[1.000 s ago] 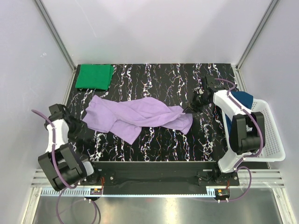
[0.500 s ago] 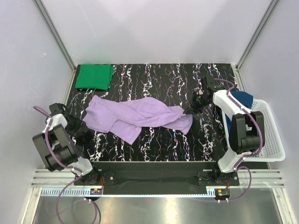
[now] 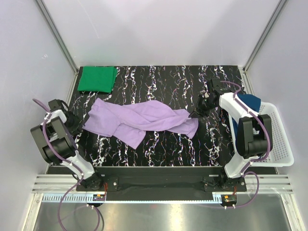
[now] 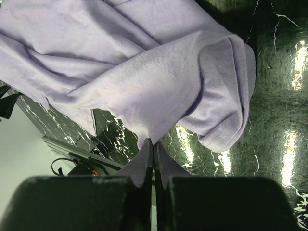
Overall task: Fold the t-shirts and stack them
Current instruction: Flatten the tshirt out
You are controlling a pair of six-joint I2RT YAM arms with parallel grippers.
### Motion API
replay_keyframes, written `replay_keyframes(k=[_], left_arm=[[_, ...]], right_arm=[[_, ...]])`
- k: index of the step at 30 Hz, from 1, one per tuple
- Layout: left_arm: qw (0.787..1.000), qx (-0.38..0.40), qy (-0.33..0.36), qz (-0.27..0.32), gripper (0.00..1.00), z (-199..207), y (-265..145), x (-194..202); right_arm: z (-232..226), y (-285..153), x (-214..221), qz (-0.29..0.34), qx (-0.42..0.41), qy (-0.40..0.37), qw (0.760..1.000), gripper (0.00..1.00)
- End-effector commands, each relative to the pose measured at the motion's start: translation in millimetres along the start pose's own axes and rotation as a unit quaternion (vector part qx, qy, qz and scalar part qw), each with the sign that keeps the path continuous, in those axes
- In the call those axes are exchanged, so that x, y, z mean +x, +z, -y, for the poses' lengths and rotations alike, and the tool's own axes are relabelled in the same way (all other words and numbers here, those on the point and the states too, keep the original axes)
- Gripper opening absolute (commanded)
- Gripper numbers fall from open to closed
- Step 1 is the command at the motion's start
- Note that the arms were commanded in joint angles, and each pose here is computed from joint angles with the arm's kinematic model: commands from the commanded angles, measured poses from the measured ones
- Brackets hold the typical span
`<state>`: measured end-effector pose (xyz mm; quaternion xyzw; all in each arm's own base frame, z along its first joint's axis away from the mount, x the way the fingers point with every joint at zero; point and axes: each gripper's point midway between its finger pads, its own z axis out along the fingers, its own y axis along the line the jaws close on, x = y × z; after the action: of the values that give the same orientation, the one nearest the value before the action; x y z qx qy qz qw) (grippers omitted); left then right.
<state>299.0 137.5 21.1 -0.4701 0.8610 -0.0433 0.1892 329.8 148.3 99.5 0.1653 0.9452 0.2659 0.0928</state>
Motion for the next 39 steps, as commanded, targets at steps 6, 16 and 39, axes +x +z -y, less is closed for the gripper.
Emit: replay_keyframes(k=[6, 16, 39], left_arm=[[0.995, -0.065, 0.066, 0.029, 0.53, 1.9, 9.1, -9.0], [0.99, -0.116, 0.073, 0.019, 0.47, -3.8, 22.0, -5.1], [0.99, -0.068, 0.096, 0.072, 0.0, 50.7, -31.4, -25.5]], right_arm=[[-10.2, -11.4, -5.6, 0.02, -0.018, -0.017, 1.0, 0.0], [-4.4, -13.6, -4.0, 0.022, -0.005, -0.031, 0.999, 0.0], [-6.3, -16.9, -4.6, 0.027, -0.006, -0.033, 0.999, 0.0]])
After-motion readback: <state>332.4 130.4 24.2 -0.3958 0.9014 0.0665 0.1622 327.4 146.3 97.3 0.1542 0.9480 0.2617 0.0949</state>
